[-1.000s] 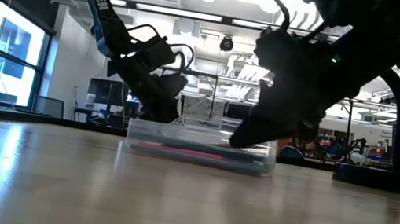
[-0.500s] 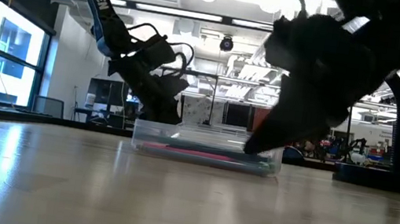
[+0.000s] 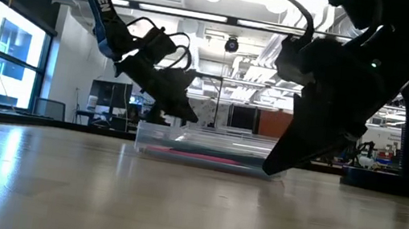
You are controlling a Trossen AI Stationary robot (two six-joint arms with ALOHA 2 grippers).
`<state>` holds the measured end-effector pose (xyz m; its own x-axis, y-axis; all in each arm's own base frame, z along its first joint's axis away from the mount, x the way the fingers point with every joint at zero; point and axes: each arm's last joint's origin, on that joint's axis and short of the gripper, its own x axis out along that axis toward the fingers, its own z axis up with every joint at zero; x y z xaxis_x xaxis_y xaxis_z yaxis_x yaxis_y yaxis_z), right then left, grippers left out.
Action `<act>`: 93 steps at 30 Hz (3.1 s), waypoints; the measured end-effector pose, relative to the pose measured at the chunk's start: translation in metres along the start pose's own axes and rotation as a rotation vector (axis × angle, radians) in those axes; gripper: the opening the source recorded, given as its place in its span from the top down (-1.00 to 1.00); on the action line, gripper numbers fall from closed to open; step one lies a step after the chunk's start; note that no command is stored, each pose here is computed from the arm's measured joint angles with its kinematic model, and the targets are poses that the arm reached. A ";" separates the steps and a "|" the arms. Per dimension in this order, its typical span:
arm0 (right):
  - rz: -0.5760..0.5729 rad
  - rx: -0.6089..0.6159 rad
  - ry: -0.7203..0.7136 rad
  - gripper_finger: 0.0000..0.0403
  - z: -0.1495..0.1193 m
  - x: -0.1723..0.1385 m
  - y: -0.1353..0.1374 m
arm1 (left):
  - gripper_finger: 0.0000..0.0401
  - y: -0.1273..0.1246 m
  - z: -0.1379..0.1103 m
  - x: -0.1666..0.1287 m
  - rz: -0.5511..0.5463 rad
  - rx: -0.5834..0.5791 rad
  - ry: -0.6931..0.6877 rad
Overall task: Pick & place school supplies into a supply box
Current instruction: Close the transparent supply box
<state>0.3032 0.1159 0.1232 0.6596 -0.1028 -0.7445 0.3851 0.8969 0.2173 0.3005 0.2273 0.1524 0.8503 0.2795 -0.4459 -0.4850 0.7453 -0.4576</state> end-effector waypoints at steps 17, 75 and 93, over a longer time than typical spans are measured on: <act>-0.004 0.003 0.008 1.00 0.001 0.001 -0.003 | 0.93 -0.035 -0.001 0.025 0.122 -0.074 0.188; -0.122 0.014 -0.016 1.00 -0.016 -0.007 0.003 | 0.95 -0.090 0.001 0.045 0.033 0.107 0.529; -0.085 0.035 -0.031 1.00 -0.021 -0.011 0.012 | 0.91 -0.157 -0.004 0.020 -0.077 0.243 0.523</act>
<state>0.2874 0.1362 0.1206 0.6430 -0.1911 -0.7417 0.4621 0.8691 0.1766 0.3924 0.1131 0.2120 0.6369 -0.0712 -0.7677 -0.3122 0.8866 -0.3412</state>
